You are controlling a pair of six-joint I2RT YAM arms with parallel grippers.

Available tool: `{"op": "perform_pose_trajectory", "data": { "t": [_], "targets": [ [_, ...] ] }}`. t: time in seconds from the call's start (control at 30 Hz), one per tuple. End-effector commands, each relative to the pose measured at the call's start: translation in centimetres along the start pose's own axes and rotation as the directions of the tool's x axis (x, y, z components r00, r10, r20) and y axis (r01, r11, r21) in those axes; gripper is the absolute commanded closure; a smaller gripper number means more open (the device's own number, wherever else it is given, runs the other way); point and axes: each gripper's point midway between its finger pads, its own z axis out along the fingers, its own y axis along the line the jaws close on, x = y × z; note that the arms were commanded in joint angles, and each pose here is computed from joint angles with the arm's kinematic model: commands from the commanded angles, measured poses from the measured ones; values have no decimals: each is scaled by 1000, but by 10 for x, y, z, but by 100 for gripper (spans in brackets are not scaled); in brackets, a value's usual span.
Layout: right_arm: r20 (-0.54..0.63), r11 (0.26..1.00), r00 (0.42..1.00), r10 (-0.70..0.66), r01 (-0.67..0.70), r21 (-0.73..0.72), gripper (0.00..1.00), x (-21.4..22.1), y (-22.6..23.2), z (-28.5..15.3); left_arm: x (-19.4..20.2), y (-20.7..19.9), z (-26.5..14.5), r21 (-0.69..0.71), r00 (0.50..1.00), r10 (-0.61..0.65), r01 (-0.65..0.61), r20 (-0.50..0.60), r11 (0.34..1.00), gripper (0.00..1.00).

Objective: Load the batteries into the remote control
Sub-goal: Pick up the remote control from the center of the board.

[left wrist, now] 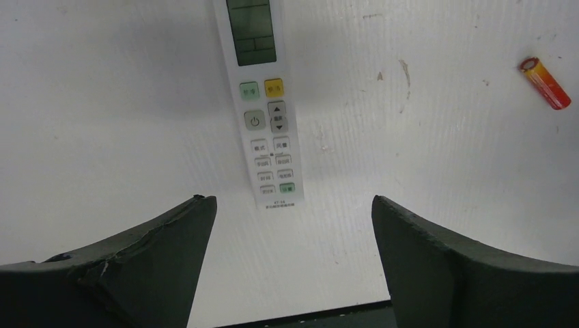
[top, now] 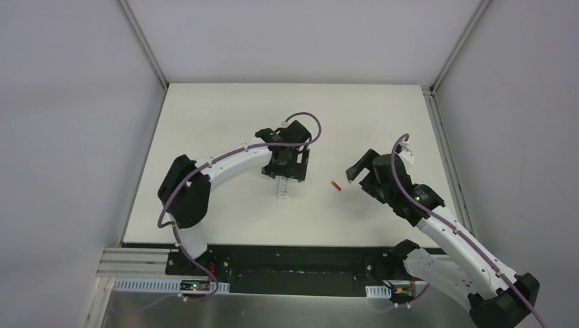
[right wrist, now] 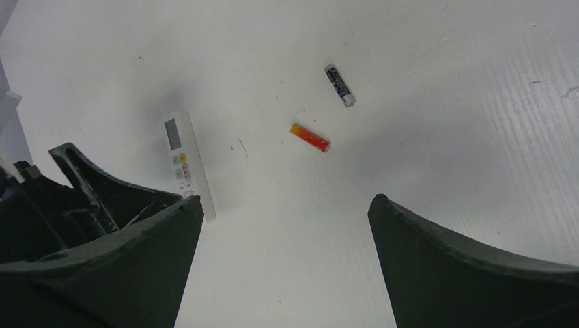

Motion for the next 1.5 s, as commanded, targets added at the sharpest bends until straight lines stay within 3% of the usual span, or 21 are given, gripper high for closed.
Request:
{"op": "perform_pose_trajectory", "data": {
  "t": [0.0,0.13,0.4,0.7,0.8,1.07,1.17,1.3,1.47],
  "targets": [
    [17,999,999,37,-37,27,4,0,-11,-5,-11,-8,13,-23,1000,-27,27,9,999,10],
    [12,999,999,40,-40,28,4,1,-12,-6,-5,-4,33,-71,999,-38,36,-18,997,11],
    [9,999,1000,28,-29,37,4,1,-14,-7,8,4,55,-122,998,-39,32,-54,992,31],
    [3,999,1000,16,-16,33,4,2,-12,-8,17,5,69,-94,992,-62,52,-107,994,43],
    [-4,999,1000,11,-11,31,4,2,-12,-8,17,6,69,-66,991,-73,66,-115,996,51],
    [-51,1000,999,-12,11,-18,8,9,0,-6,8,1,57,22,993,-47,50,-106,999,89],
    [-89,996,995,-35,27,-87,9,15,14,-7,1,-2,45,72,994,-58,65,-93,995,100],
    [-165,961,983,-86,38,-276,7,29,49,-14,-15,-21,-1,258,996,-61,76,-68,963,100],
    [-286,817,952,-113,-74,-571,1,46,110,-43,-37,-56,-85,539,998,-54,53,-15,841,100]
  ]
}}
